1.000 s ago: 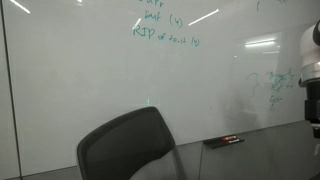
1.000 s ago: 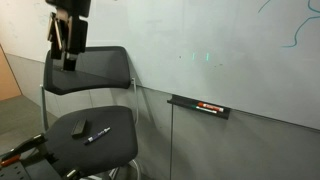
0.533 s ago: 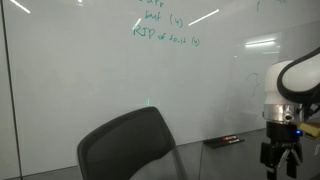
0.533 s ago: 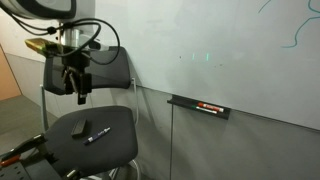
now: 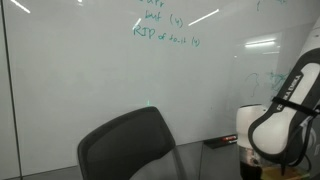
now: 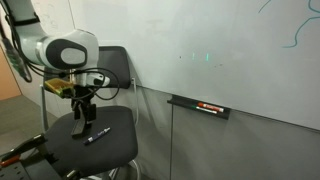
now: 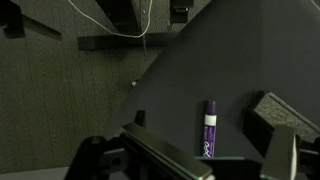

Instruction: Use the marker on the chair to write on the board

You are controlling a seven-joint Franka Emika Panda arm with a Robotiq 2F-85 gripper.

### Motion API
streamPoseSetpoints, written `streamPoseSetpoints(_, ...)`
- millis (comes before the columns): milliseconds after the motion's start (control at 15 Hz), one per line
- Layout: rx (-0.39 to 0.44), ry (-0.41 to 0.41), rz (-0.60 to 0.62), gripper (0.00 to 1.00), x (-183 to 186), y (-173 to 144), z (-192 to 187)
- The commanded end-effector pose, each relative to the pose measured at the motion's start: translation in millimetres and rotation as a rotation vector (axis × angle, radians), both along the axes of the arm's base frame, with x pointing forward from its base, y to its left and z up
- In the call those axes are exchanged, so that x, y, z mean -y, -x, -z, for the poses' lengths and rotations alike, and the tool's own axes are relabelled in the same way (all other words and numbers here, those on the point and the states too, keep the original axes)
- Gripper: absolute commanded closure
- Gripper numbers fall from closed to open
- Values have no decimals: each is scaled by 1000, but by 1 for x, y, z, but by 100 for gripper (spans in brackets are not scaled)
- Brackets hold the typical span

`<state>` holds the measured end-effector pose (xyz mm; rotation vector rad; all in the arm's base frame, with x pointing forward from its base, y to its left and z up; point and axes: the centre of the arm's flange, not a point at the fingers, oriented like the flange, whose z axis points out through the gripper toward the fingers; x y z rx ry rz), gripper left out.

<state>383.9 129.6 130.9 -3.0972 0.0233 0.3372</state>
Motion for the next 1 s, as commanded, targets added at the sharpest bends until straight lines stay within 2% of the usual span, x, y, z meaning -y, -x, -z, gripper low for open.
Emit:
streamPoseSetpoints(0,18,-5,47,0,-32,-42,59)
streamPoseSetpoints(333,59,-4,89,0,-57,-66,99)
streamPoseSetpoints(600,70,26,66,0,-75,-62,115)
streamPoseSetpoints(933,107,66,6,0,-99,-47,111)
